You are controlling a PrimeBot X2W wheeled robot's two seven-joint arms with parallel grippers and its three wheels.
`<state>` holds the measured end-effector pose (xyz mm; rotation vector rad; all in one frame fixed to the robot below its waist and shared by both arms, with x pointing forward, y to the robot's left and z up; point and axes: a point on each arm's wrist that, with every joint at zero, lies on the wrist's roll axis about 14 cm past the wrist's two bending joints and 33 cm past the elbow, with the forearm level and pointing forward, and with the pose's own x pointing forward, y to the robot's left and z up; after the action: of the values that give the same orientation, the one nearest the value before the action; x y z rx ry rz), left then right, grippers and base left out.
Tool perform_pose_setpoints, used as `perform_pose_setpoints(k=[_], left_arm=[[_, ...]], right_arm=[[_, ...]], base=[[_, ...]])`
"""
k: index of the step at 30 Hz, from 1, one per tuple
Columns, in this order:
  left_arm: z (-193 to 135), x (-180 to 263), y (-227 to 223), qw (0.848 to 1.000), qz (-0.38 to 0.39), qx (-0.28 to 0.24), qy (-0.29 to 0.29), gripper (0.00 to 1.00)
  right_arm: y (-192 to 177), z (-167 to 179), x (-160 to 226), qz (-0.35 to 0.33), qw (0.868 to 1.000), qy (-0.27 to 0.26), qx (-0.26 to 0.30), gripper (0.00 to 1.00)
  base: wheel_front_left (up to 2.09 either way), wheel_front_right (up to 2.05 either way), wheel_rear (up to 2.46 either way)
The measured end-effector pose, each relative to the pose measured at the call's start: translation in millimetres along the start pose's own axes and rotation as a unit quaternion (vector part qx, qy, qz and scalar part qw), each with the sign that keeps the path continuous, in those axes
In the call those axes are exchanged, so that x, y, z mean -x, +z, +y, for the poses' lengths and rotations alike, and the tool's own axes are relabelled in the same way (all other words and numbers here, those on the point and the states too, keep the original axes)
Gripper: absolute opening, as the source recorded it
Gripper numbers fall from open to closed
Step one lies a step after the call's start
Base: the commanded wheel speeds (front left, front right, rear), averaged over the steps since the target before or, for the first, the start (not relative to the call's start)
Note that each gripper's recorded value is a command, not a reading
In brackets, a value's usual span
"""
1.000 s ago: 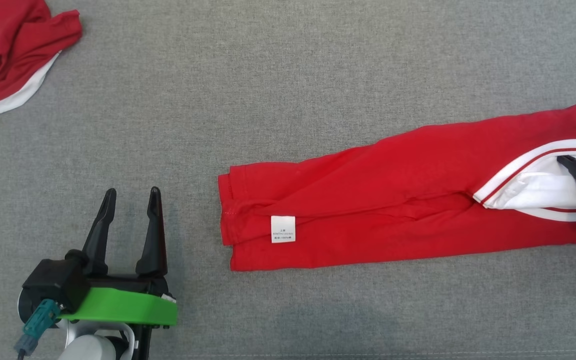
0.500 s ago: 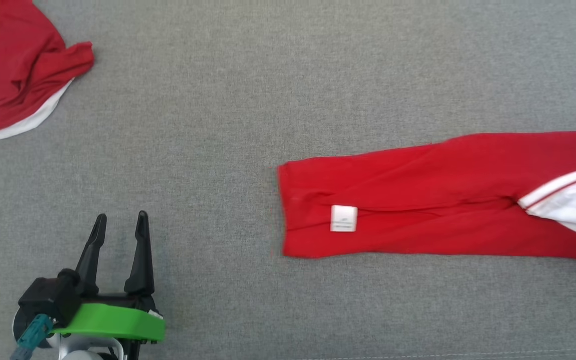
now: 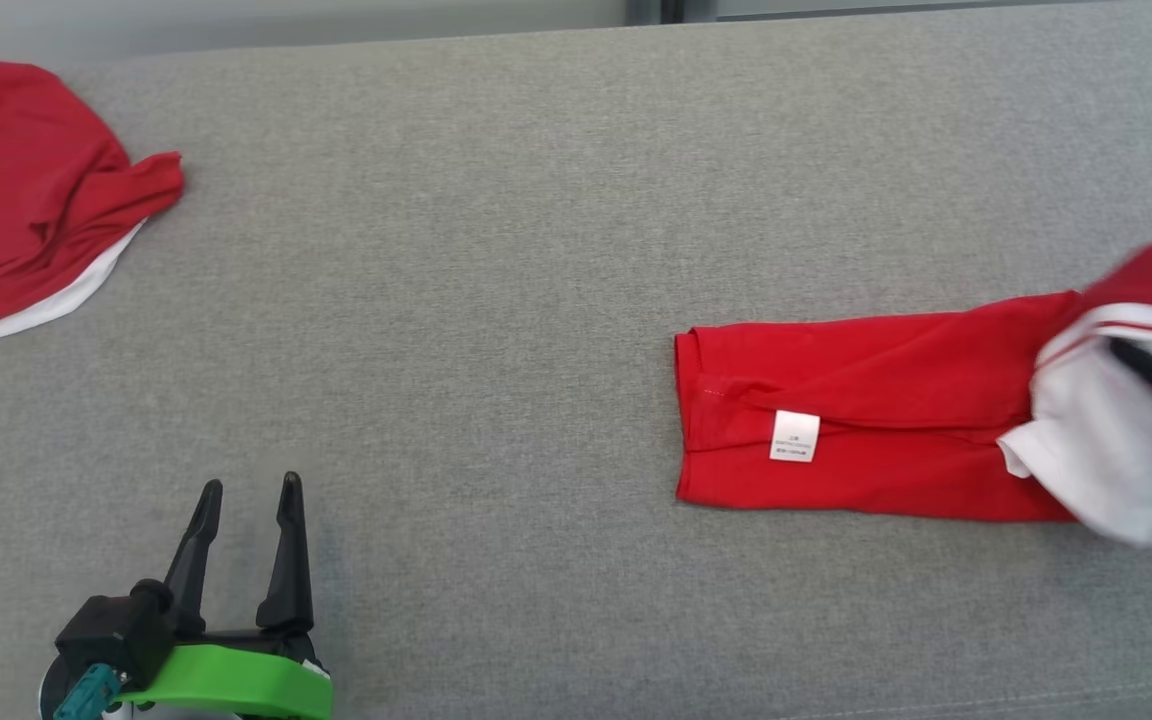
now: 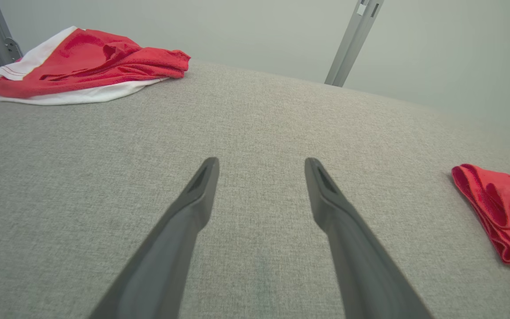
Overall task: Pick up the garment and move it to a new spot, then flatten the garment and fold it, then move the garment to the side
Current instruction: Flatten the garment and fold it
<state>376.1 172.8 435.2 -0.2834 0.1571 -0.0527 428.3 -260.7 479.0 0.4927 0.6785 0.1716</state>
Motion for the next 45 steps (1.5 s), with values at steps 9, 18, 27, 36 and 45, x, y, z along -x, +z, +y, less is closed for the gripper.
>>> perform_pose_setpoints(k=[9,18,27,36,45], left_arm=[[-9,-17,-8,0.999,0.011,-0.016,-0.025,1.00],[-15,-23,-13,0.999,0.018,-0.021,-0.039,1.00],[-17,-19,-15,0.999,0.019,-0.018,-0.039,1.00],[-9,-14,-10,1.000,0.012,-0.016,-0.024,1.00],[-12,-18,-13,1.000,0.013,-0.009,-0.024,1.00]], right_arm=[[-78,111,-43,0.045,0.991,0.124,0.022,0.00],[-104,148,-78,0.037,0.989,0.139,0.025,0.00],[-108,164,-96,0.035,0.988,0.146,0.045,0.23],[-69,199,-80,-0.038,0.977,0.202,0.061,1.00],[7,92,-28,-0.133,0.985,0.085,0.067,1.00]], base=[[0.00,0.00,0.00],[0.00,0.00,0.00],[0.00,0.00,0.00],[0.00,0.00,0.00],[0.00,0.00,0.00]])
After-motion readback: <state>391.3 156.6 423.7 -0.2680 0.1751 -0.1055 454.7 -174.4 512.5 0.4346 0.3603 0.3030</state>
